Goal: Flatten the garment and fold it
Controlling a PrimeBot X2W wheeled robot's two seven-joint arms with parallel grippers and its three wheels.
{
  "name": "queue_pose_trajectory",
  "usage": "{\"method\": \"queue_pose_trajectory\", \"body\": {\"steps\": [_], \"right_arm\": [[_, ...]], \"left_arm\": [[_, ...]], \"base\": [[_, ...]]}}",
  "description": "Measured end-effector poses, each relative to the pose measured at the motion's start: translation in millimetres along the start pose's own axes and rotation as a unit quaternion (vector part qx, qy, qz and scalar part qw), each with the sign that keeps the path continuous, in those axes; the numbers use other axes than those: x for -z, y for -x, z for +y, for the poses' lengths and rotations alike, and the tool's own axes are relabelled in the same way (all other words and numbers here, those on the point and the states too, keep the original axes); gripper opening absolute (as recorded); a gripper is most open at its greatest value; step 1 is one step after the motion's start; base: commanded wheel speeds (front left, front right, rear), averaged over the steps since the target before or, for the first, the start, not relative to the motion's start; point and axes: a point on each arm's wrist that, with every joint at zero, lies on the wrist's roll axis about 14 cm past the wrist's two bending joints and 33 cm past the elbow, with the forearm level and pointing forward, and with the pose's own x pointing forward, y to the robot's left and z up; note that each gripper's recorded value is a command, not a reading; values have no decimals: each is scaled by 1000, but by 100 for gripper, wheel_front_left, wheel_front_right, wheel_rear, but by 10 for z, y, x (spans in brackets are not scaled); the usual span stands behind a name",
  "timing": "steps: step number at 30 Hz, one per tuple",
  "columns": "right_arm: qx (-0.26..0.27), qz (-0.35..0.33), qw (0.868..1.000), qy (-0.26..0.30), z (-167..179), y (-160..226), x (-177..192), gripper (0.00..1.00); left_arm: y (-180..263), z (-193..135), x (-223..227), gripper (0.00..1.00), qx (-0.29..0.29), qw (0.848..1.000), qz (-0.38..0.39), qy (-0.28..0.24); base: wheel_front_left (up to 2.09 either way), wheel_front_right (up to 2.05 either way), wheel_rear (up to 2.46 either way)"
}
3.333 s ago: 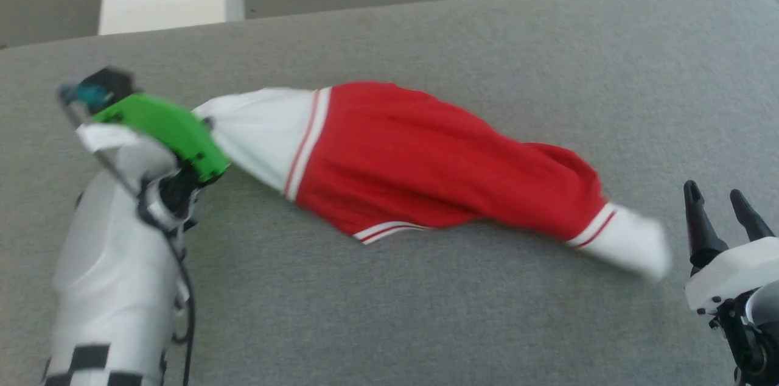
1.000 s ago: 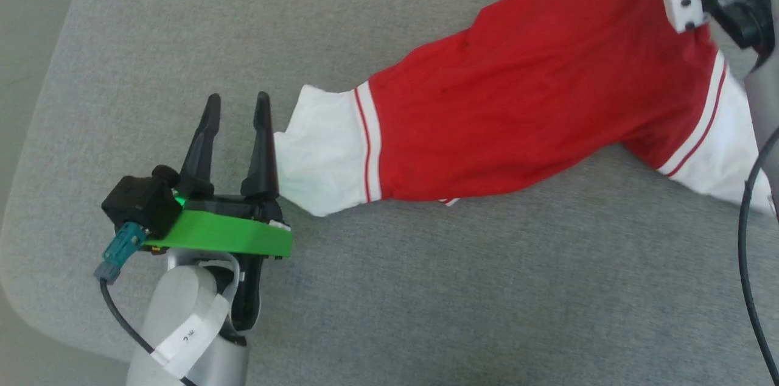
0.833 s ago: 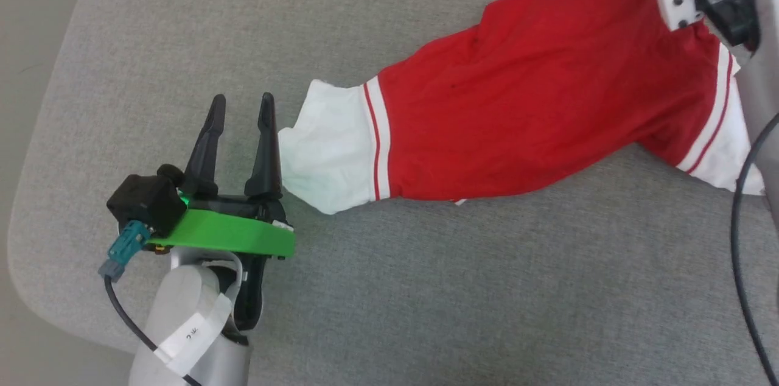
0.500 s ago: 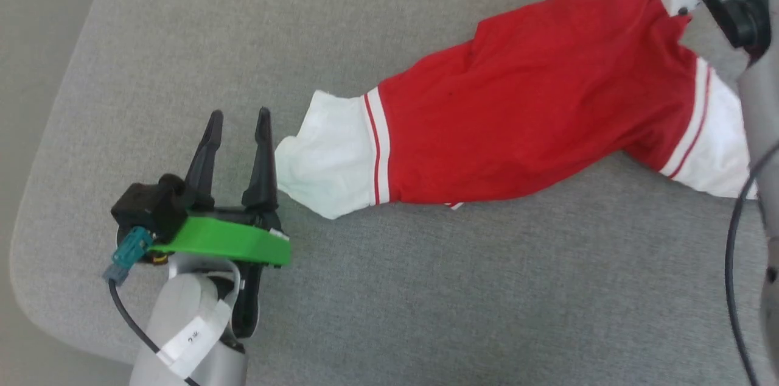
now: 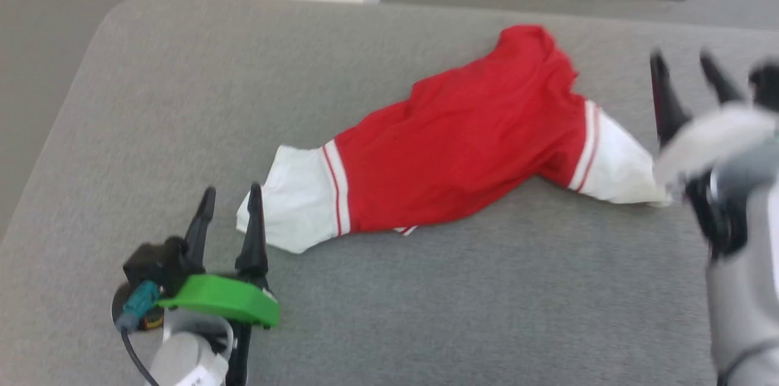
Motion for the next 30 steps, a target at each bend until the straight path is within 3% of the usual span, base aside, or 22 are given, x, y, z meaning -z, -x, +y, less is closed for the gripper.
{"method": "queue_pose_trajectory", "body": {"steps": [7,12,18,26,29,30], "right_arm": [[93,21,994,-43,-510,858,272,100],[132,24,990,-51,-741,1221,296,100],[137,24,988,-65,-780,1289,321,100],[139,41,987,-72,-803,1241,470,100],[141,43,986,-74,-820,1219,500,100],[142,43,986,-74,-828,1208,503,100]], "left_arm": [[46,-22,169,100,-15,999,44,4],[7,23,354,100,-39,993,111,12],[-45,313,716,100,-92,955,282,-4],[-9,152,1082,100,-70,902,426,7],[0,125,1153,100,-69,891,449,14],[-7,118,1163,40,-69,890,450,15]], "base": [[0,0,0],[0,0,0],[0,0,0],[0,0,0],[0,0,0],[0,0,0]]}}
